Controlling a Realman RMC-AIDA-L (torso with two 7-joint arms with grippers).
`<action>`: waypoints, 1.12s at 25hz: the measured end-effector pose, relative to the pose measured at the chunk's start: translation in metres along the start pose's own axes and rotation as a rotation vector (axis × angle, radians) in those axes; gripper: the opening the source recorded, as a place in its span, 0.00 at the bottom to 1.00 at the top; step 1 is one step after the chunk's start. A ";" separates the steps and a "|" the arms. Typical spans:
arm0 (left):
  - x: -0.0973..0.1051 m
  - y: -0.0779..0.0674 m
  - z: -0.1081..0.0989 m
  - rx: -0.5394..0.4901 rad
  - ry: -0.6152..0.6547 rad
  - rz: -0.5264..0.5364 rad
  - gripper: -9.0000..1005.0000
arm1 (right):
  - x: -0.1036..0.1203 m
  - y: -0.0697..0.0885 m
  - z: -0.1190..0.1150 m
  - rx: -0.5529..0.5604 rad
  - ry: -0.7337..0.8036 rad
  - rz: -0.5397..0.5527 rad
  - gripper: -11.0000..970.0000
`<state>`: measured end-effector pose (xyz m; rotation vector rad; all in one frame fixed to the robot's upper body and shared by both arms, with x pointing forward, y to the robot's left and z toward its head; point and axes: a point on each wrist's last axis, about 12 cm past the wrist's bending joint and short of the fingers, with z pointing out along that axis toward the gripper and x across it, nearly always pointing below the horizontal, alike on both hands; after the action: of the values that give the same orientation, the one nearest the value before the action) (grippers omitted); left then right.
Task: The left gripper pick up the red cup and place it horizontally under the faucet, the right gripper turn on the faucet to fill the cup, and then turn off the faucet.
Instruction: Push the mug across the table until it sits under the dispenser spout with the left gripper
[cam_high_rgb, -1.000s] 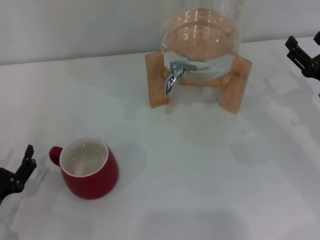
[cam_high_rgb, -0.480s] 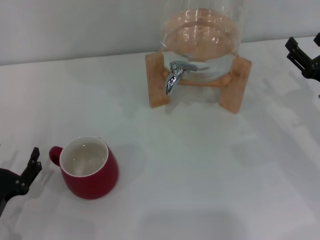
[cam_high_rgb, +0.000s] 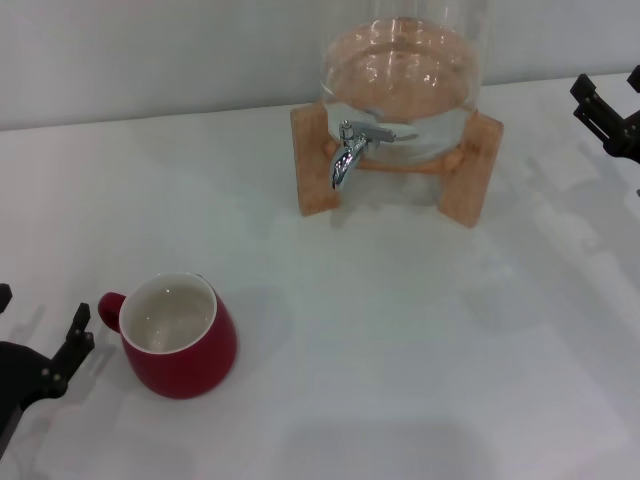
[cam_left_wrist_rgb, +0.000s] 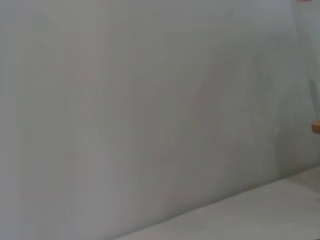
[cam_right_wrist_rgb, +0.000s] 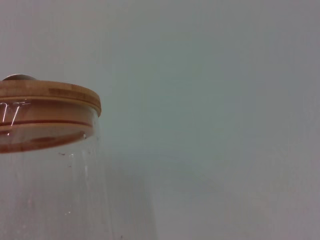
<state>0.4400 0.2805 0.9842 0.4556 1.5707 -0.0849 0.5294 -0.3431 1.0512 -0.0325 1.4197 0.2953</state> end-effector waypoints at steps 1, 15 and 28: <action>0.000 -0.001 -0.001 0.003 0.001 0.001 0.86 | 0.000 0.000 0.000 0.000 0.000 0.000 0.89; 0.003 -0.005 -0.004 0.042 0.019 0.036 0.86 | 0.000 0.001 0.000 -0.008 -0.001 -0.001 0.89; 0.004 -0.005 0.001 0.069 0.030 0.055 0.86 | 0.000 0.002 0.000 -0.014 0.001 -0.001 0.89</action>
<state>0.4392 0.2770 0.9796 0.5560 1.5873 -0.0909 0.5292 -0.3411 1.0512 -0.0445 1.4189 0.3043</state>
